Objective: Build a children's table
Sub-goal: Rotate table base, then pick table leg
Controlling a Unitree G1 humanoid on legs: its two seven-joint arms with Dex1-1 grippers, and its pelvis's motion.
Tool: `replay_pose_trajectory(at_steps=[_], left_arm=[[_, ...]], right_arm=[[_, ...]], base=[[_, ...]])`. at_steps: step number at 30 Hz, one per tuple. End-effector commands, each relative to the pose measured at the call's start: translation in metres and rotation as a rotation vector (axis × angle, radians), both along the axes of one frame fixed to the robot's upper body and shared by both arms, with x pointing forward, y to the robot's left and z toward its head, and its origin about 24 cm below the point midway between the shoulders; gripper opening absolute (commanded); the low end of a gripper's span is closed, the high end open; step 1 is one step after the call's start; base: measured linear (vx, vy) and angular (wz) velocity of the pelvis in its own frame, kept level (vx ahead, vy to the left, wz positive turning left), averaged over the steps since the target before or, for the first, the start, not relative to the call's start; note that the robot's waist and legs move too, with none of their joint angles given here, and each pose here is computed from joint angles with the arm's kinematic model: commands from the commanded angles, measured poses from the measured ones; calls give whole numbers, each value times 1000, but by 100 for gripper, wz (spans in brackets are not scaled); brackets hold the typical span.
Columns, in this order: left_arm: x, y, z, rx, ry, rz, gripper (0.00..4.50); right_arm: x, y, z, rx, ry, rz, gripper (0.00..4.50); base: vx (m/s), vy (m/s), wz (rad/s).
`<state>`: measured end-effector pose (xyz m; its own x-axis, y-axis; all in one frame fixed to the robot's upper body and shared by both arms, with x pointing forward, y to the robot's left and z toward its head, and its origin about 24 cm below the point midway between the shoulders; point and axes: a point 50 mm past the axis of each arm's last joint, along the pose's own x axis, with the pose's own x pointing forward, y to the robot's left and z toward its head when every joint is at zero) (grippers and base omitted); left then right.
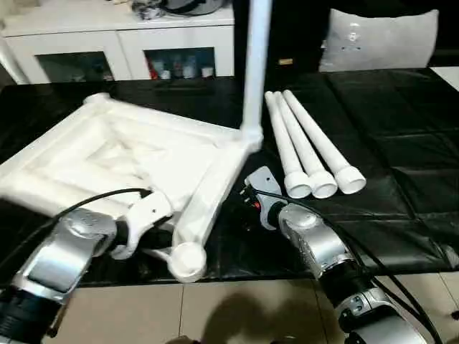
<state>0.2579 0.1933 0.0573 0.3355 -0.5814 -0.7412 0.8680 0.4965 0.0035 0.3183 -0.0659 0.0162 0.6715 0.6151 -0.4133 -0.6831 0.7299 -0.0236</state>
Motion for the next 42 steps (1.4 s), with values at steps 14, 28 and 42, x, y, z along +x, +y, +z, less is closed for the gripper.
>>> replay_pose_trajectory(at_steps=[14,28,42], left_arm=[[31,-42,-4,-76,-205,100,5],[52,-61,18,-224,-431,176,5],[26,-41,33,-260,-386,68,98]], right_arm=[[8,21,22,46,-102,43,450],[44,-21,63,2,-233,-320,450],[75,-58,67,-122,62,-532,450]], base=[[0,0,0],[0,0,0],[0,0,0]])
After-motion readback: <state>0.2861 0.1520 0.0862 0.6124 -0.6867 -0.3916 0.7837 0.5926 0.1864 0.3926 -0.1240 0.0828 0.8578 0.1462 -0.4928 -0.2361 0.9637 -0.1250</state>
